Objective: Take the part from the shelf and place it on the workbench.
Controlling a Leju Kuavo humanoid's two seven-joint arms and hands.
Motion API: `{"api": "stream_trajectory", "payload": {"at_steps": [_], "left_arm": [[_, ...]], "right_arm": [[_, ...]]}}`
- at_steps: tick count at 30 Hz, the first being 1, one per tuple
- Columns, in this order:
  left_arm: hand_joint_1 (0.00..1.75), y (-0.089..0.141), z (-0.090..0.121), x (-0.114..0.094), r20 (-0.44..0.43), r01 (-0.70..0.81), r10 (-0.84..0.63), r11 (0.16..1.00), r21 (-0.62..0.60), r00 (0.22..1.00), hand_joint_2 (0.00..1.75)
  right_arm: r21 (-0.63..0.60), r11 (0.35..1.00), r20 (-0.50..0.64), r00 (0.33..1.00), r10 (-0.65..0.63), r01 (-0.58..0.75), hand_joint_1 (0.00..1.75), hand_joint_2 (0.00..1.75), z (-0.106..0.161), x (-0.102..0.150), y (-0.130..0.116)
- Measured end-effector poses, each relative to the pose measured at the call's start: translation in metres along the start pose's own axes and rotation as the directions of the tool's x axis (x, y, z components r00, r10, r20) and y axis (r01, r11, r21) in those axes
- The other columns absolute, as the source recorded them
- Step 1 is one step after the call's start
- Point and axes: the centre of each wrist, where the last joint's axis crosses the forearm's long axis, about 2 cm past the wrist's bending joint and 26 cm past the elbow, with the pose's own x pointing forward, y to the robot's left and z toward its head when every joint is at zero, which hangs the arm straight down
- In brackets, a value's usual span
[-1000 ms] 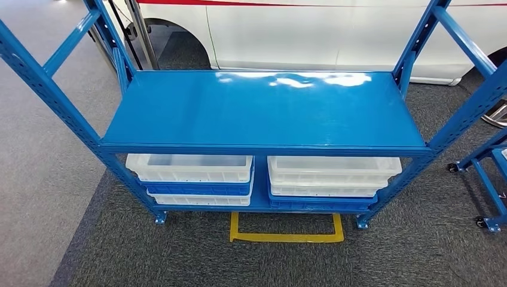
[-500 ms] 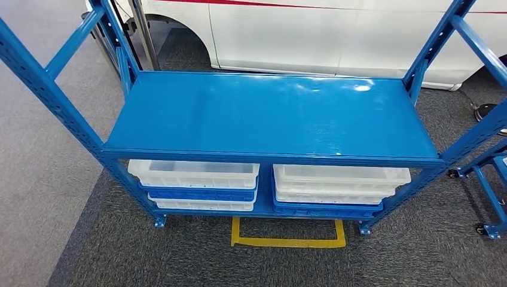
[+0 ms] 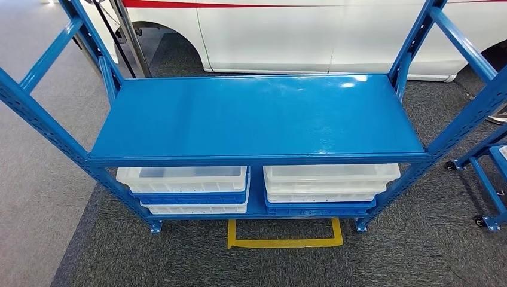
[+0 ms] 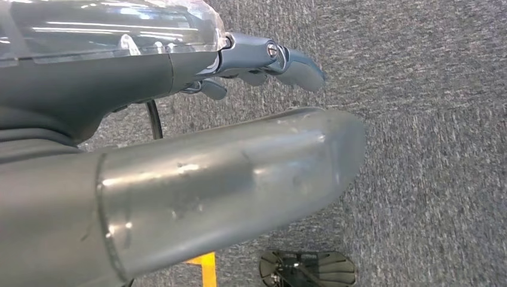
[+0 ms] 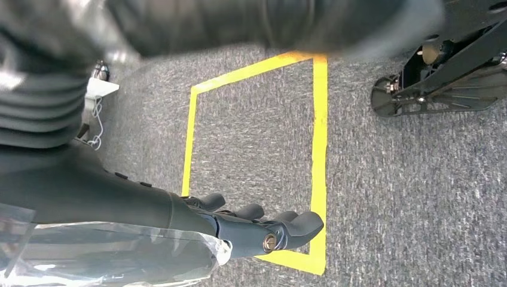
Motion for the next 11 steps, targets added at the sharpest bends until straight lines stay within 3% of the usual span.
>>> {"api": "stream_trajectory", "payload": {"at_steps": [5, 7, 9, 11], "left_arm": [[0.00, -0.0001, 0.0001, 0.0000, -0.007, 0.001, -0.001, 1.000, 0.001, 1.000, 0.00], [0.00, -0.0001, 0.0000, 0.0000, -0.008, 0.001, -0.001, 1.000, 0.002, 1.000, 0.87], [0.00, 0.0000, 0.0000, 0.0000, -0.013, 0.004, -0.004, 1.000, 0.006, 1.000, 1.75], [0.00, 0.0001, 0.0000, 0.0000, -0.020, 0.007, -0.007, 1.000, 0.012, 1.000, 1.75]], "right_arm": [[0.002, 1.000, -0.001, 1.000, 0.000, 0.000, 0.00, 0.00, 0.0000, 0.0000, 0.0001], [0.002, 1.000, -0.001, 1.000, 0.001, -0.001, 0.00, 0.00, 0.0000, 0.0001, 0.0001], [0.003, 1.000, -0.003, 1.000, 0.001, -0.001, 0.00, 0.87, 0.0000, 0.0001, 0.0001], [0.005, 1.000, -0.005, 1.000, 0.002, -0.002, 0.00, 1.75, 0.0000, 0.0002, 0.0001]]}}
